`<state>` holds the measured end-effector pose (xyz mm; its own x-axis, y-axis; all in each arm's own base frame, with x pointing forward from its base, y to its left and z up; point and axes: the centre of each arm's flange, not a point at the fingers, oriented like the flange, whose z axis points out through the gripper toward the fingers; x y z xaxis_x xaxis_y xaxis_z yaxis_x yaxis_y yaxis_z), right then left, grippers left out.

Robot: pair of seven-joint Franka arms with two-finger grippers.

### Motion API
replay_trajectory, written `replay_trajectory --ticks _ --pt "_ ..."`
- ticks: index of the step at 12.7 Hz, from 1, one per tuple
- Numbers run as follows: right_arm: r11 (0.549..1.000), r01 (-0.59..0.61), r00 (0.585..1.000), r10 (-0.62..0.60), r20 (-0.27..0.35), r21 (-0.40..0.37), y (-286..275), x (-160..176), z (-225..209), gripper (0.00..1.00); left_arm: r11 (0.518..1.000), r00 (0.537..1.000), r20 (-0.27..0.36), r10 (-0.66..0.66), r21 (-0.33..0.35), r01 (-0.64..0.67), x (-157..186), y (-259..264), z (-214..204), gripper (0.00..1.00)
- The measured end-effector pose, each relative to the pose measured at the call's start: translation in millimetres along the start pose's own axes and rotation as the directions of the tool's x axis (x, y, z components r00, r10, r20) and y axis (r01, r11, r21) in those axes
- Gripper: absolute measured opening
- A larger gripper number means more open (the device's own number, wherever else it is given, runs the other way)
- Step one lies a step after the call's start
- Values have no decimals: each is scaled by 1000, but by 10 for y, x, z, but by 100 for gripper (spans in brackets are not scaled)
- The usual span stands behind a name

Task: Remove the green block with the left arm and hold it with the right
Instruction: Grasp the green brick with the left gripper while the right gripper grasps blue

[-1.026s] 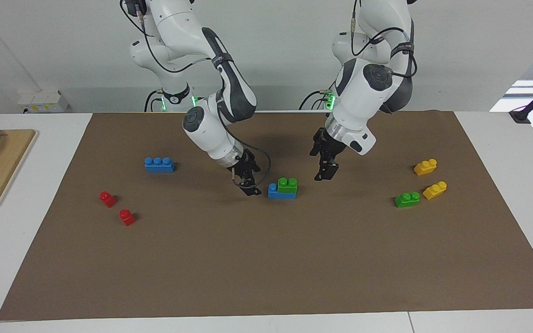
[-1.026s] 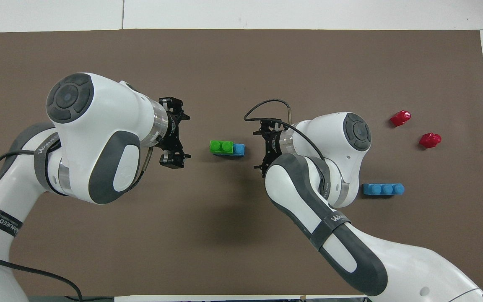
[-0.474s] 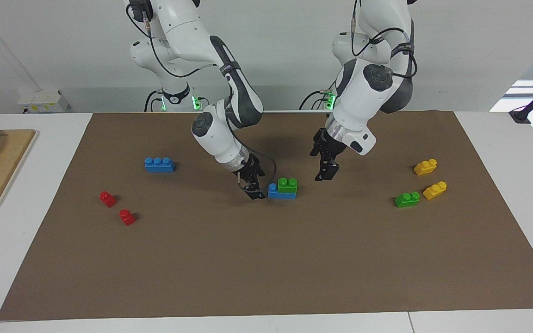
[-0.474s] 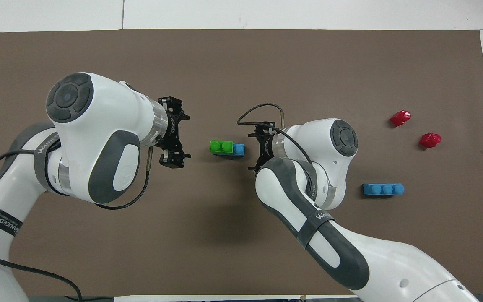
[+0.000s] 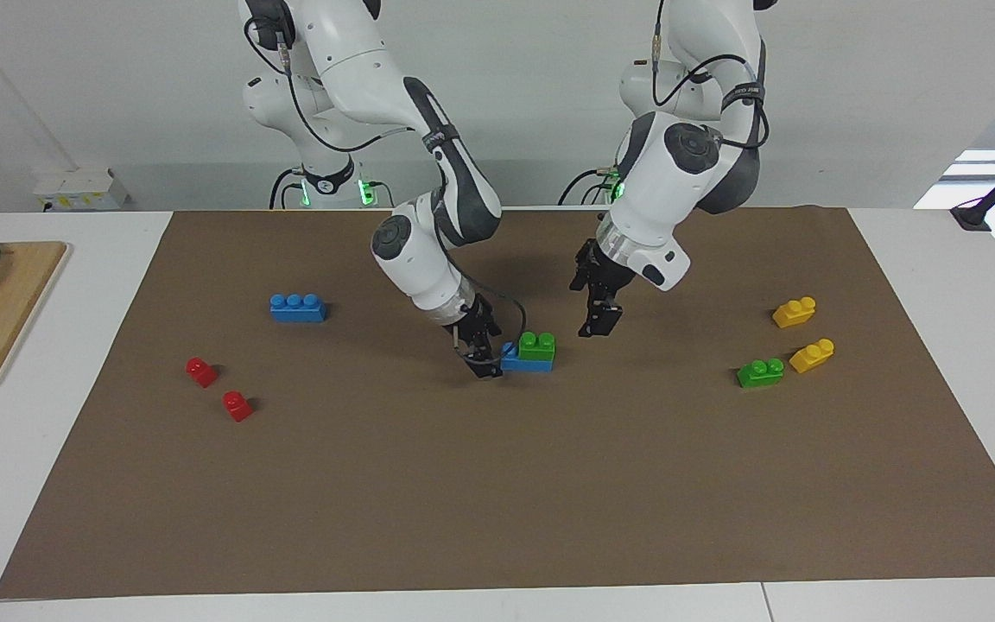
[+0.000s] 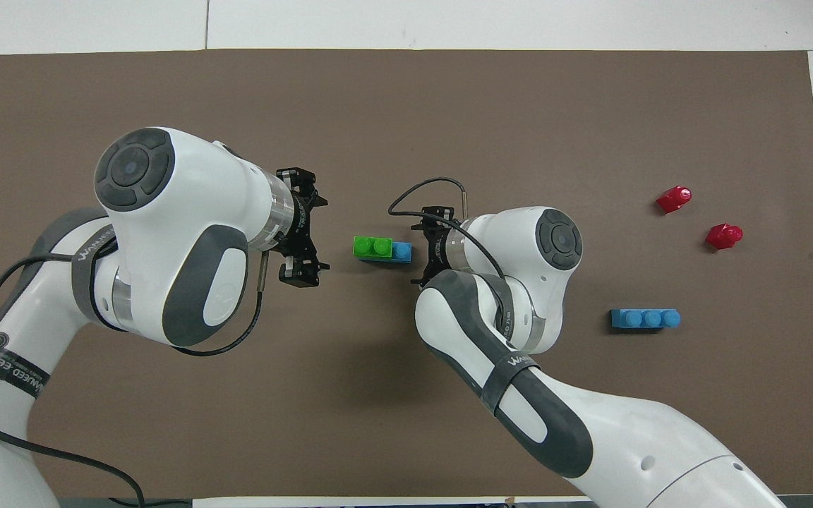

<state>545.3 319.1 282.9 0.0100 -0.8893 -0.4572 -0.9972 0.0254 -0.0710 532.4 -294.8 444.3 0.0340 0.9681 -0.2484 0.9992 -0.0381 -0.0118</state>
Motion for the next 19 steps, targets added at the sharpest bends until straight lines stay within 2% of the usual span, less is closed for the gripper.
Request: replay_trajectory --ticks 3,13,14,16,17,18,19 --pt "1000 -7 1000 7 16 11 10 -73 8 100 1000 1000 -6 0 11 0 -27 -26 177 100" --pt "1000 2 1000 -2 -1 21 30 -88 230 100 998 998 -9 -66 11 66 18 -9 179 100" --pt "1000 2 1000 -1 -2 23 27 -86 230 91 997 998 -9 -70 11 70 17 -9 179 100" --pt "1000 -5 1000 5 0 23 26 -75 238 90 997 997 -9 -77 10 77 3 -18 197 100" --pt "1000 -9 1000 9 2 23 23 -71 237 88 996 996 -8 -84 8 84 -11 -22 238 100" --pt "1000 -12 1000 12 4 24 20 -74 233 80 996 996 -9 -87 9 87 -33 -29 290 100" --pt "1000 -12 1000 12 4 29 15 -75 229 80 996 996 -9 -87 9 87 -60 -32 340 100"
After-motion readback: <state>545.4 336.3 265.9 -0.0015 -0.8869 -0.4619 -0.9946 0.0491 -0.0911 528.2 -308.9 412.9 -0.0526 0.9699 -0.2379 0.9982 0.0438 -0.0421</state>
